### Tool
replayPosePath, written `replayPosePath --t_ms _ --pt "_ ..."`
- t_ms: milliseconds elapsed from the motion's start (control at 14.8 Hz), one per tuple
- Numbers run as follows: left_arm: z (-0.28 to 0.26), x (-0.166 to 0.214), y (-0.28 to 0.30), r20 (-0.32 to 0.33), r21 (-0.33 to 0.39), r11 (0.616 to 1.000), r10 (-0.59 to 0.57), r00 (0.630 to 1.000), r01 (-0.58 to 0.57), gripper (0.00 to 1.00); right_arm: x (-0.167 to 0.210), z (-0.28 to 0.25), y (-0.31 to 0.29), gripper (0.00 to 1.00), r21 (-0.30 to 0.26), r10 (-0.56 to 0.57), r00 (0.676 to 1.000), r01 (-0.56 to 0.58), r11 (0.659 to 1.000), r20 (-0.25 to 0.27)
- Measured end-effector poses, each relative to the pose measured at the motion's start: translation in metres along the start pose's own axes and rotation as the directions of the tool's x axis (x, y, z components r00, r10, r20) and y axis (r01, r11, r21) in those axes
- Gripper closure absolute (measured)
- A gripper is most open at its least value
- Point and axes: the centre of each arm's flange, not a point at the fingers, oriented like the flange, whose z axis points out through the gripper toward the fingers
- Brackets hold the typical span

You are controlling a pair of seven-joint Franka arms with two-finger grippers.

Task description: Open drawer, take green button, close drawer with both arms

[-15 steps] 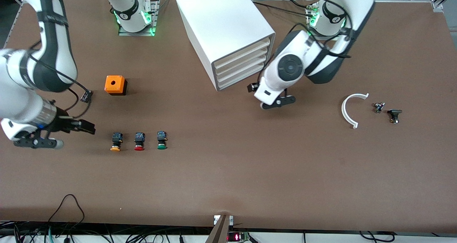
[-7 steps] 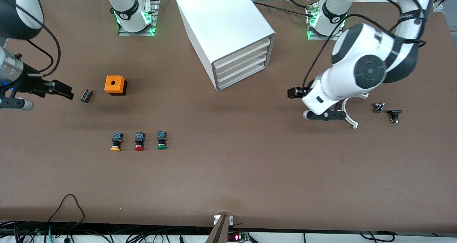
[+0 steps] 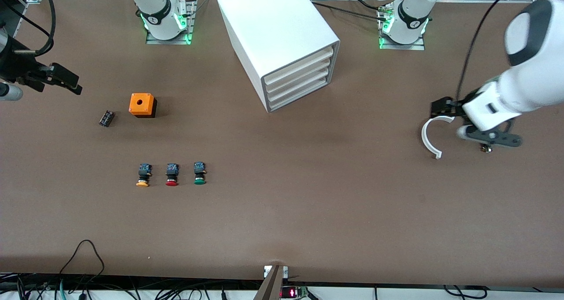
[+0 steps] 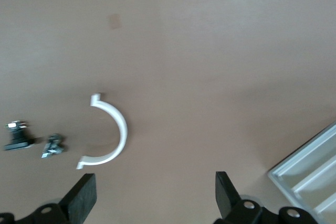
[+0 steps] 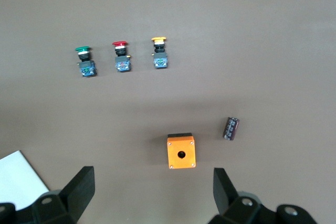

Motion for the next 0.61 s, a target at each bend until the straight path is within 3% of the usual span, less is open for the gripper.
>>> replayPosePath --t_ms 135,405,608 --pt "-0.004 -0.011 -0.013 -0.005 0.011 1.0 -0.008 1.0 0.008 0.0 -0.002 -0.002 -0.015 0.0 -0.021 -0.009 1.0 0.009 1.0 -0.005" --pt "-0.01 -0.022 -0.01 -0.032 0.109 0.994 -0.004 0.999 0.007 0.0 -0.004 -0.008 -0.031 0.0 -0.039 -0.027 0.999 0.026 0.999 -0.021" --pt "-0.022 -0.037 -0.007 -0.053 0.119 0.993 -0.012 0.999 0.018 0.0 -0.002 -0.013 -0.021 0.0 -0.039 -0.025 0.999 0.023 0.999 -0.03"
